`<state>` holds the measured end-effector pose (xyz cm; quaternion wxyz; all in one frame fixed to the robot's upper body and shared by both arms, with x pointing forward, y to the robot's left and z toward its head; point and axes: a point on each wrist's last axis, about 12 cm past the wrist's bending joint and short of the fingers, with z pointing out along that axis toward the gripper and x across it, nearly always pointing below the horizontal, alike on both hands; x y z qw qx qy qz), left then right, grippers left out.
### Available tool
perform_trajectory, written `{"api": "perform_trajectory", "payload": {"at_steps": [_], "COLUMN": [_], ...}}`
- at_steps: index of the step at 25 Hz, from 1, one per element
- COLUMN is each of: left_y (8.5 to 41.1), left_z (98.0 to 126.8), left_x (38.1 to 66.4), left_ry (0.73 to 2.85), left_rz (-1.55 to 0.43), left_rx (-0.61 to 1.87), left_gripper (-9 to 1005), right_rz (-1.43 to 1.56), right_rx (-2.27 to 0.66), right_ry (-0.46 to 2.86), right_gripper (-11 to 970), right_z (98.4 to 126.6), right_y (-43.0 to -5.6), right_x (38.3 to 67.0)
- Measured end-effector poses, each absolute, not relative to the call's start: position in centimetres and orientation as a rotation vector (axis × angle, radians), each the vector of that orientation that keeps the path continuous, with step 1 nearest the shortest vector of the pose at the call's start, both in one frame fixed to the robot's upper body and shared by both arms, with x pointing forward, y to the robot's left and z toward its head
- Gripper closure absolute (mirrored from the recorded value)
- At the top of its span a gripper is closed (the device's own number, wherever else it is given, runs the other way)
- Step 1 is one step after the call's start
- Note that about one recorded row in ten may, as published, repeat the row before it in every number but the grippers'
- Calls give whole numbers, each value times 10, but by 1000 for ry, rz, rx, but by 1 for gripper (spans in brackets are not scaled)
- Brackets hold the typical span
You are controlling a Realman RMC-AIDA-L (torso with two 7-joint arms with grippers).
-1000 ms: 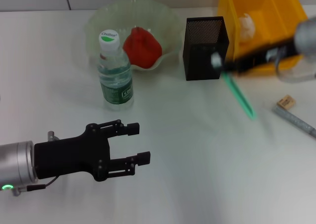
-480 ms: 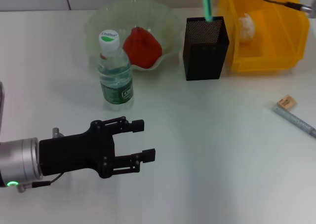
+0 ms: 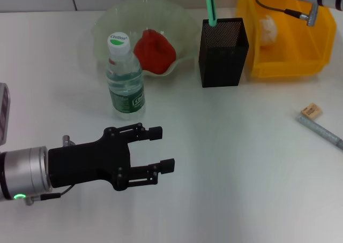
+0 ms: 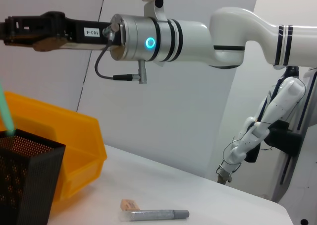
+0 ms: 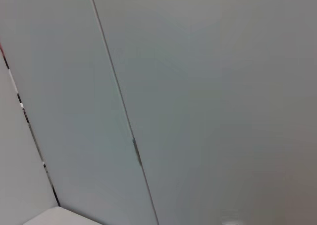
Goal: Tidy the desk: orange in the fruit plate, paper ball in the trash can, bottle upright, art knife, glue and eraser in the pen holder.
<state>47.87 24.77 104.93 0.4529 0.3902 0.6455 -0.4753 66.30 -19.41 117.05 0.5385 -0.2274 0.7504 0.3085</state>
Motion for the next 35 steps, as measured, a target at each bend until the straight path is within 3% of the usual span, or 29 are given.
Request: {"api": "perform_trajectory", "payload": {"at_steps": [4,6,12,19,23,29,35], "left_y": [249,249,249,250,250,251,250], "left_z": [1050,1050,1049,1049,1050,1050,1049], "left_x": [479,479,480,480,479,479,480], "left_ry": [1595,1595,1598,1599,1597,1596,1600], "left_rz": [-1167,-1166,-1163,-1161,-1164,-1163,-1164], "left_rx": [957,956,956,957,958,960,960], "left_gripper": [240,240,240,240,240,240,240], "right_rz": [745,754,792,827,771,409,64], "right_rx": [-532,-527,-500,-576,-718,-990,-990], "right_ry": [1788,1788,1758,1712,1789,2119,2419], "right_gripper": [791,656,474,477,479,482,471], "right_z": [1168,1167,1170,1187,1214,1256,1259], "right_y": [-197,-198,-203,-212,-225,-232,-234], "right_x": [660,659,655,643,629,602,589]}}
